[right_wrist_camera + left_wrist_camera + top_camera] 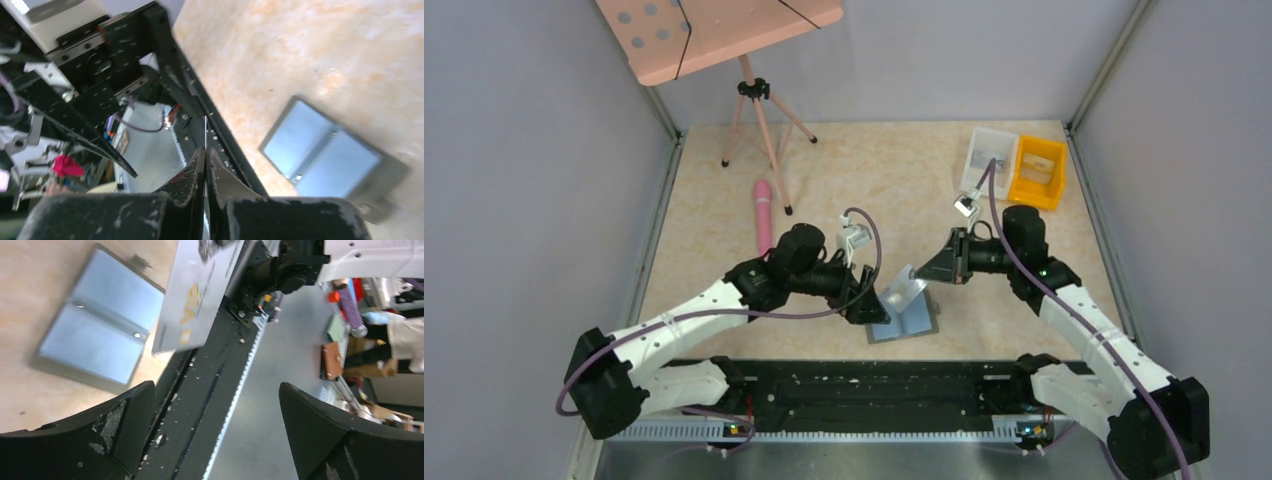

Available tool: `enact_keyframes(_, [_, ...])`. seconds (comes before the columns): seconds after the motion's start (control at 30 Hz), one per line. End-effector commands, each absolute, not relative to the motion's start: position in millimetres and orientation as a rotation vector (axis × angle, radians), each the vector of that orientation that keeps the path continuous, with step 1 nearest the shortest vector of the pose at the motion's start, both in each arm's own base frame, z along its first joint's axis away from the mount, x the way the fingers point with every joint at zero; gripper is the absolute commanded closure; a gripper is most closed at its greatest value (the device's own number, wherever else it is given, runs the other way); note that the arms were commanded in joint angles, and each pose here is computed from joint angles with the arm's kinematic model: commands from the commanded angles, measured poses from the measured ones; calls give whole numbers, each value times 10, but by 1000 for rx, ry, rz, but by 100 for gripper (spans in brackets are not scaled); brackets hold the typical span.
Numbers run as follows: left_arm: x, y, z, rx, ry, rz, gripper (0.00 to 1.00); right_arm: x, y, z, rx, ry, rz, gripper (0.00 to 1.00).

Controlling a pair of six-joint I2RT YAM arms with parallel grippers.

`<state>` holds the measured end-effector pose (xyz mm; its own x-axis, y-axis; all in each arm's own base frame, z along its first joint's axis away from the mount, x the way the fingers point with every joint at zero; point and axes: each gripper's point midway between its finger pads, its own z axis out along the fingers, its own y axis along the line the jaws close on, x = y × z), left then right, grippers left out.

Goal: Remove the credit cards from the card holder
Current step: Place the credit card in the storage box.

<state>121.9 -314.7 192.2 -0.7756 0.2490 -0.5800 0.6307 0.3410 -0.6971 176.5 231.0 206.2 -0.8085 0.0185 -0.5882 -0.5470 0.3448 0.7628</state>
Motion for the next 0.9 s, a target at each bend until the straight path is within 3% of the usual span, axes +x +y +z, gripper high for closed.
enact_keyframes(0.0, [1460, -2987, 2030, 756, 2161, -1193, 1, 2165, 2067, 2158, -294, 2091, 1332, 100])
enact_keyframes(0.37, [2125, -2258, 1838, 406, 2202, -558, 1, 3318, 1073, 2225, 228, 1986, 837, 100])
enact_keyframes(0.63, [2149, -1880, 1865, 405, 2210, -344, 1, 4123, 543, 2369, 361, 1877, 530, 100])
enact_keyframes(0.87, [2019, -1904, 1894, 572, 2222, -363, 1, 4726, 19, 2263, 475, 1816, 457, 100])
